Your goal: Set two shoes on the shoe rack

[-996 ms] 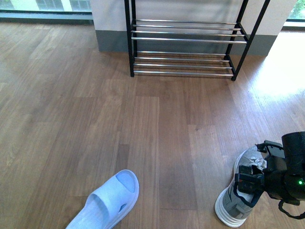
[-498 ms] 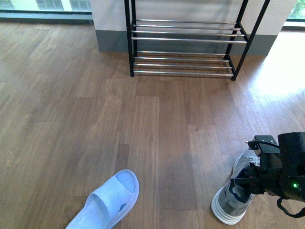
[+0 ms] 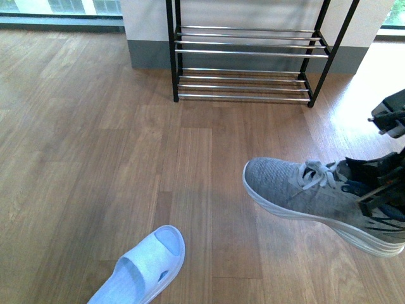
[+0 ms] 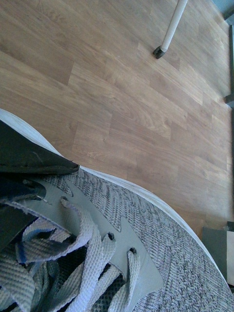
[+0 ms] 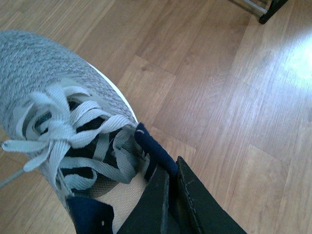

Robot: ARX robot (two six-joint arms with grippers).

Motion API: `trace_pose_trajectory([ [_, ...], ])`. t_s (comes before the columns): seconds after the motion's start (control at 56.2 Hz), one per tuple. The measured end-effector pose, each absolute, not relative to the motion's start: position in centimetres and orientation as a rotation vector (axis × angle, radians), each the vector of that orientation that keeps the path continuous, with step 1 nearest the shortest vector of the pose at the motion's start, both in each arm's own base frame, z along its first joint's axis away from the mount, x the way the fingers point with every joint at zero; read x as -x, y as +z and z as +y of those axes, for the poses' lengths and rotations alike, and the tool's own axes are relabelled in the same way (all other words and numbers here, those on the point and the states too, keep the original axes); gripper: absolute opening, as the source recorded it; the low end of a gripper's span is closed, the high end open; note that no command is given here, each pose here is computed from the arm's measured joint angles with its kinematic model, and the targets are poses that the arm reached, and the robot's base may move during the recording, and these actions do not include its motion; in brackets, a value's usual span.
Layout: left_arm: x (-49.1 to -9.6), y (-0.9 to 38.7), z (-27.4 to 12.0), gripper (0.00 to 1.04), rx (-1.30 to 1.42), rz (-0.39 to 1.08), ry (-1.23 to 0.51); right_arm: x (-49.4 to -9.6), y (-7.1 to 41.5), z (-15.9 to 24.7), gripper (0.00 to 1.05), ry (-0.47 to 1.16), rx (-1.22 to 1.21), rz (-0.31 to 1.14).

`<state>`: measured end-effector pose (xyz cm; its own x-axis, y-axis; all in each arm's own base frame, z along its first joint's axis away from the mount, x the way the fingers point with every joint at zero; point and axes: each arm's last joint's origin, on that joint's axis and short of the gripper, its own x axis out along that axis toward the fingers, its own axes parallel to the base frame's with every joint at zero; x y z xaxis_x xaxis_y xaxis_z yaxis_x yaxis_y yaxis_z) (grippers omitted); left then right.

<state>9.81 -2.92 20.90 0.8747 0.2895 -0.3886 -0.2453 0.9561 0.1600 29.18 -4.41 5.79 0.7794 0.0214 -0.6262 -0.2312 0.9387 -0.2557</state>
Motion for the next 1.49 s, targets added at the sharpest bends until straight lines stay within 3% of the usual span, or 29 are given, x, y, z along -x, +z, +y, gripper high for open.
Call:
trace_pose_trajectory([
  [0.16,-9.8,20.9,-2.9,0.02,-0.107,0.422,0.28,-25.8,8.5,-4.8,0.01,0.171,0.295,0.651],
  [0.427,-9.8,20.9,-2.9,0.02,-0.107,0.422,0.28,-20.2,16.9,-4.8,0.01,0.177,0.226,0.412],
  [0.587,-9.8,20.9,-2.9,0.02,-0.107,0.422,0.28,-16.5,19.0,-3.9,0.01,0.172,0.212,0.298],
  [0.925,-9.8,20.9,-2.9,0.02,-0.107,0.422,0.28,-10.4,18.2,-2.1,0.01,0.159,0.097,0.12],
  [1.495,-9.8,20.9,-2.9,0.02,-0.109,0.42,0.286,-10.2,16.3,-2.0,0.01,0.154,0.067,0.116],
])
